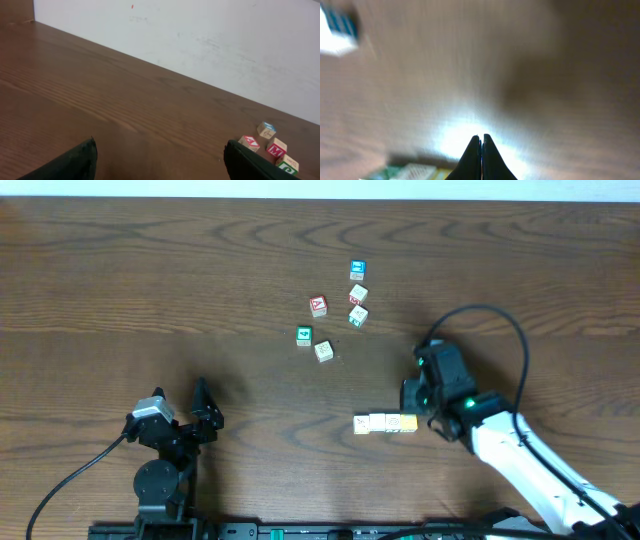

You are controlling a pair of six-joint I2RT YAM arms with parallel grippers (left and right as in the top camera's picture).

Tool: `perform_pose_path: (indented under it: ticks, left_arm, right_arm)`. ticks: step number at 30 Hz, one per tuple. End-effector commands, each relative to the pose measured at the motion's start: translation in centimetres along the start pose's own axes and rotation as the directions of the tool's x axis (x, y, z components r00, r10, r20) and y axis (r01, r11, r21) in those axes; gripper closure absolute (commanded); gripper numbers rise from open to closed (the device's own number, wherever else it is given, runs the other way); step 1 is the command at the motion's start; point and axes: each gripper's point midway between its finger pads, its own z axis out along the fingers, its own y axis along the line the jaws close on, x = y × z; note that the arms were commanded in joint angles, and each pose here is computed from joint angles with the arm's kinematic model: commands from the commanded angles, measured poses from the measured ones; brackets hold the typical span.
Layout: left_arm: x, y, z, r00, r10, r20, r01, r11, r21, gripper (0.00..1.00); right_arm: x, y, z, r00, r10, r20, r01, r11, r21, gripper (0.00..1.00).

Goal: Lift 5 blocks
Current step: 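Raise right gripper away from the block row, then move left gripper up toward the bee-picture block near the '4' block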

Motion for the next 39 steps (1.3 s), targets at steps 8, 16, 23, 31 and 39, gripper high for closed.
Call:
perform_pose_path:
  ticks: [8,16,23,31,39]
  left_arm:
    - [1.5,1.2,0.1,0.999,0.011,-0.044,-0.014,0.999,-0.051,0.18]
    - [0.9,-0.9,0.1,0.999,0.023,-0.028,-0.021,0.998,0.058,0.19]
    - [4.4,-2.9,0.6,0.973,0.019,-0.228,0.022,0.985,0.173,0.19]
    - [3.5,-7.3,3.9,0.927,0.068,-0.368,0.034,0.964,0.264,0.19]
    - [6.4,-14.1,6.7,0.807,0.189,-0.559,0.038,0.929,0.368,0.18]
  right_arm:
    - [-4.2,-3.6,-4.9,0.995,-0.023,0.098,0.016,0.997,0.069,0.99]
    - [-4.3,-5.1,-5.0,0.996,-0.025,0.085,0.021,0.998,0.054,0.98]
    - [-5.4,-6.4,-5.3,0.993,0.036,0.114,-0.036,0.999,-0.002,0.92]
    - [-5.3,-7.3,-5.2,0.993,0.059,0.107,-0.057,0.998,-0.019,0.91]
    - [-5.2,-7.3,-5.1,0.994,0.046,0.102,-0.044,0.999,-0.017,0.88]
